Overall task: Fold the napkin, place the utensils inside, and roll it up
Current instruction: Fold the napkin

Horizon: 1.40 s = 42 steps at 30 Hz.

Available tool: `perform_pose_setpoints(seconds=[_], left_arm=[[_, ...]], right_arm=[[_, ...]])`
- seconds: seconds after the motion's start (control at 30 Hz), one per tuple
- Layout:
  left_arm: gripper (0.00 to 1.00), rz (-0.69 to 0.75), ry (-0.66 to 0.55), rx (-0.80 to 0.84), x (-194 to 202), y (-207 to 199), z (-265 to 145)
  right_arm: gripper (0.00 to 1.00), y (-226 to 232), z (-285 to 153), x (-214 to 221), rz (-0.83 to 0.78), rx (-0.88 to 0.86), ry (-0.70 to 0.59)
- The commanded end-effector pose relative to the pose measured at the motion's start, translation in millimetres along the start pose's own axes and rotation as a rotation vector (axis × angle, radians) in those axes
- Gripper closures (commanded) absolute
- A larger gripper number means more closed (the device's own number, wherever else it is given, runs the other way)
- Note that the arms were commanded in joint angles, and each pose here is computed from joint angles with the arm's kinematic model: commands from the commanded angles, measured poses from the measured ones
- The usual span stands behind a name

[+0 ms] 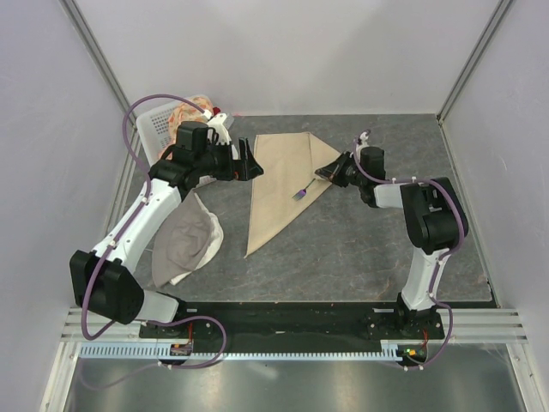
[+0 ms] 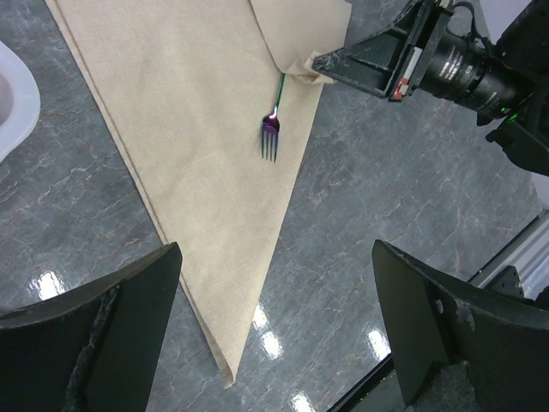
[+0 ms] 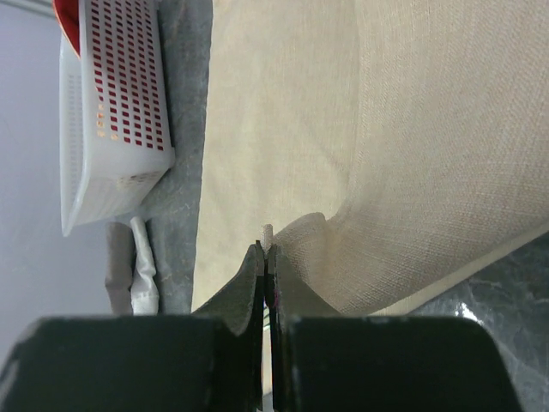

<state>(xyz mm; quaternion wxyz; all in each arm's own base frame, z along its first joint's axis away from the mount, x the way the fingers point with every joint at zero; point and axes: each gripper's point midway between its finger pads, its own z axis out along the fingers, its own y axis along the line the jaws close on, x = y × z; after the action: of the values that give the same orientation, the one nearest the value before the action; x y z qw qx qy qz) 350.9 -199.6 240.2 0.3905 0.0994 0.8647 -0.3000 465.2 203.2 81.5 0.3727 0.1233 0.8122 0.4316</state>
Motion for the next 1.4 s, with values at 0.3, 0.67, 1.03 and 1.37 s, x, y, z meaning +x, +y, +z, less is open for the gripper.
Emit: perform_pose_setpoints(seconds=[0.3,0.67,1.03,1.37], left_arm=[[0.0,-0.005,-0.055,0.057,-13,-15,-10],[0.0,-0.003,-0.063,0.061,-15,-17,-13],[0.0,-0.003,-0.067,0.067,-15,-19,-14],[0.0,-0.004,-0.068,0.063,-15,-18,-14]], right_arm=[[1.0,35,1,40,-0.02,-0.097,0.035],[1.0,43,-2,62,-0.01,-0.102,0.07],[1.0,54,-2,84,-0.013,-0.114,0.088],[1.0,62,3,96,-0.023,-0.129,0.118]])
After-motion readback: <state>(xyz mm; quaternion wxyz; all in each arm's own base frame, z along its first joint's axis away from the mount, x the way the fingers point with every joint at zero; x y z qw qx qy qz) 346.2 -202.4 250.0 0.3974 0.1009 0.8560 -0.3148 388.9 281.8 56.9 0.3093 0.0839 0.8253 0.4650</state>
